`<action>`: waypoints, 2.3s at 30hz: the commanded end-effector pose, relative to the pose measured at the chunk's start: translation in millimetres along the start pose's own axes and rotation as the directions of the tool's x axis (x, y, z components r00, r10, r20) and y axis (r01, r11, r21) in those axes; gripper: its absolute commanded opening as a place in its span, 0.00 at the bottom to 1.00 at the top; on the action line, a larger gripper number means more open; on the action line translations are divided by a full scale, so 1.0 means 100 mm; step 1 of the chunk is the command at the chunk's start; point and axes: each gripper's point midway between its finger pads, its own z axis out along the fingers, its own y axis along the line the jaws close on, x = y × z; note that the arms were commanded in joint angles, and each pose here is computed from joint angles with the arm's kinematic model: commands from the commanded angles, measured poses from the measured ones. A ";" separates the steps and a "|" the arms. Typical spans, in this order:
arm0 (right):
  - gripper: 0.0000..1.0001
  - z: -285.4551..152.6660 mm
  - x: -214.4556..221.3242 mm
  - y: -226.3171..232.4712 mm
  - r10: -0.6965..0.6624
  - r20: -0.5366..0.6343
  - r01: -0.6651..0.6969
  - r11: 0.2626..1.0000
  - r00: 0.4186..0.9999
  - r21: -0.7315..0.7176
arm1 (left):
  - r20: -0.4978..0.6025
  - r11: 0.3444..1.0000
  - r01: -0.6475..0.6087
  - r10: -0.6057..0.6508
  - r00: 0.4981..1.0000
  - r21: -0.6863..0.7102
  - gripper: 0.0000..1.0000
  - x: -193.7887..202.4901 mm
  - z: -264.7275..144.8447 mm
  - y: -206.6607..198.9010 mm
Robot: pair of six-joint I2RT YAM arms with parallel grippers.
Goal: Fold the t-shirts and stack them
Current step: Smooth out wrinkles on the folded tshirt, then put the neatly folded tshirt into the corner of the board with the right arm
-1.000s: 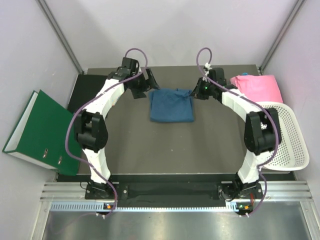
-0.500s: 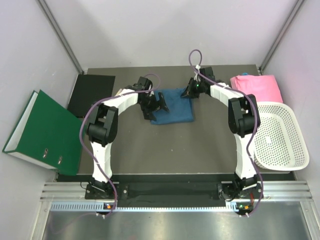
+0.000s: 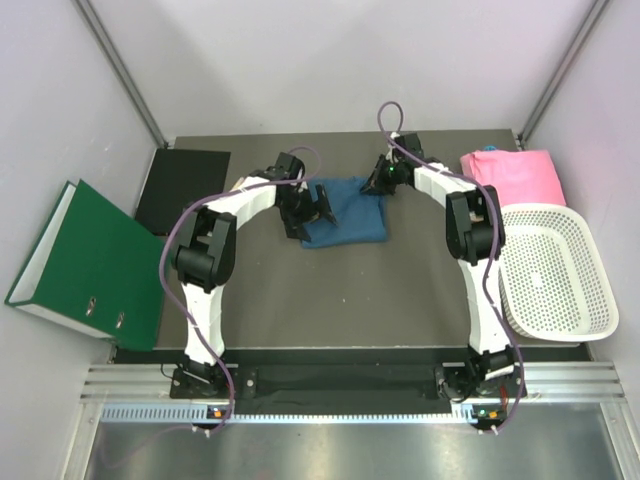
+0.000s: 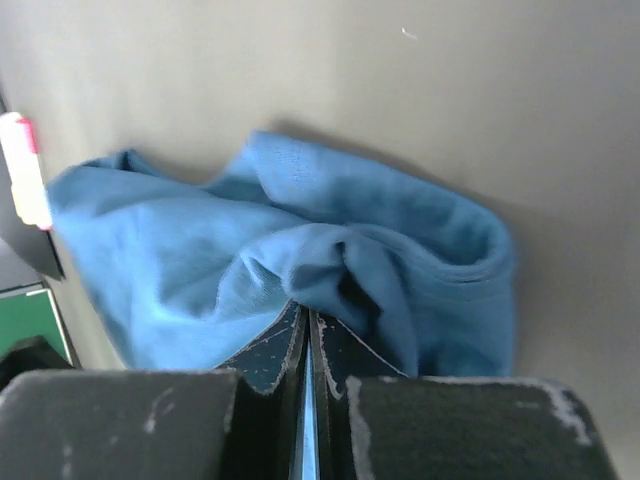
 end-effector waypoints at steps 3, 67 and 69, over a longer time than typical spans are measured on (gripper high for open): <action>0.02 -0.51 -0.45 0.00 -0.118 0.124 0.097 0.982 0.985 0.164 | 0.108 0.991 -0.132 0.131 0.985 0.000 0.98 -0.24 -0.48 -0.29; 0.15 -2.45 -0.48 -2.62 -0.136 -0.456 0.399 -0.310 0.880 0.863 | 0.085 0.979 -0.202 0.199 0.976 0.035 0.95 -0.27 -0.86 0.07; 0.00 -2.40 -0.52 -2.58 -0.158 -0.446 0.394 -0.275 0.881 0.877 | 0.090 0.979 -0.202 0.198 0.976 0.036 0.95 -0.27 -0.86 0.07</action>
